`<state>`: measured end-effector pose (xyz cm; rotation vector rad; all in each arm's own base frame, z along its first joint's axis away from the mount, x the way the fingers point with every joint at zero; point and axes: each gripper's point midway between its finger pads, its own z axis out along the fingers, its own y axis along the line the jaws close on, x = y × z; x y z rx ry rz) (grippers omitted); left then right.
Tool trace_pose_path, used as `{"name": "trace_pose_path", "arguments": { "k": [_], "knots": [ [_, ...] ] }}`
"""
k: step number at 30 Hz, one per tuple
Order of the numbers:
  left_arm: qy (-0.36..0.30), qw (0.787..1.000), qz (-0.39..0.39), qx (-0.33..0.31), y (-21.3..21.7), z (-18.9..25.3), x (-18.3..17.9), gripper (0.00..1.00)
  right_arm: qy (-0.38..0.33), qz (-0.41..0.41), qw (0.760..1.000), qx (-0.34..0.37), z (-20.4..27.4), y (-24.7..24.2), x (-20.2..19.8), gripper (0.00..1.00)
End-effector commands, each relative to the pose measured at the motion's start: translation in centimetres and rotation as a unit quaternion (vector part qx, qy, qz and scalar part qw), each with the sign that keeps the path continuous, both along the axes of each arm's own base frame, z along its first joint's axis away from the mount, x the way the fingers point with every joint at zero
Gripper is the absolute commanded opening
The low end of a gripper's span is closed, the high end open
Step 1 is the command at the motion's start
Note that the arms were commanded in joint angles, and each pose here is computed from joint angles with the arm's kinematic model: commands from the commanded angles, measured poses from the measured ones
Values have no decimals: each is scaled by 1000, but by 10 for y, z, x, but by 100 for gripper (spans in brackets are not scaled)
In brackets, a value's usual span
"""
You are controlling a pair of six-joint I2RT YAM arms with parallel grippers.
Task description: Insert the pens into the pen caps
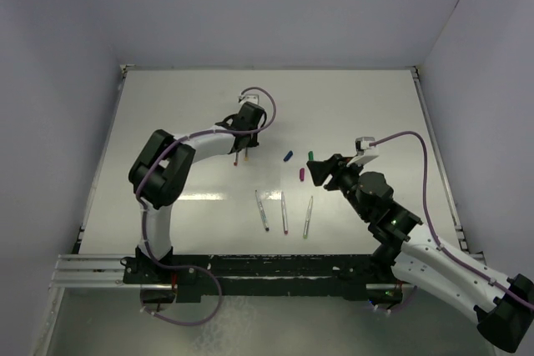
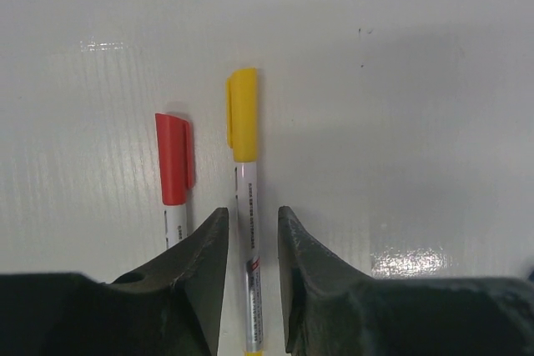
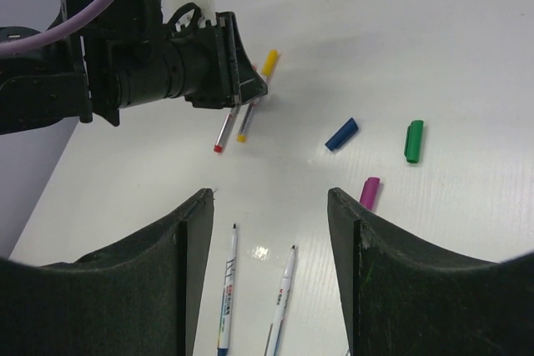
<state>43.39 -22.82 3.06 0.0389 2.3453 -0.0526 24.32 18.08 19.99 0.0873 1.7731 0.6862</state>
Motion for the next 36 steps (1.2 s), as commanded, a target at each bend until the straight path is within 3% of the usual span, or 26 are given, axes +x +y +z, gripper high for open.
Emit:
{"name": "trace_pose_path", "arguments": {
  "k": [1,8,14,24,36],
  "knots": [
    [-40,999,1,-28,-5,44,12,33,-19,5,1000,23,16,5,1,59],
    [-71,995,-26,-67,-11,95,-4,36,-11,8,999,29,18,6,0,61],
    [-70,995,-41,-53,-10,112,-49,37,-16,-34,999,28,17,-7,7,83],
    [-18,997,-53,-55,-17,92,-144,43,-24,-52,998,6,14,-16,10,94],
    [32,997,-54,-47,-30,58,-208,47,1,-62,998,10,-2,-26,1,92]
  ]
}}
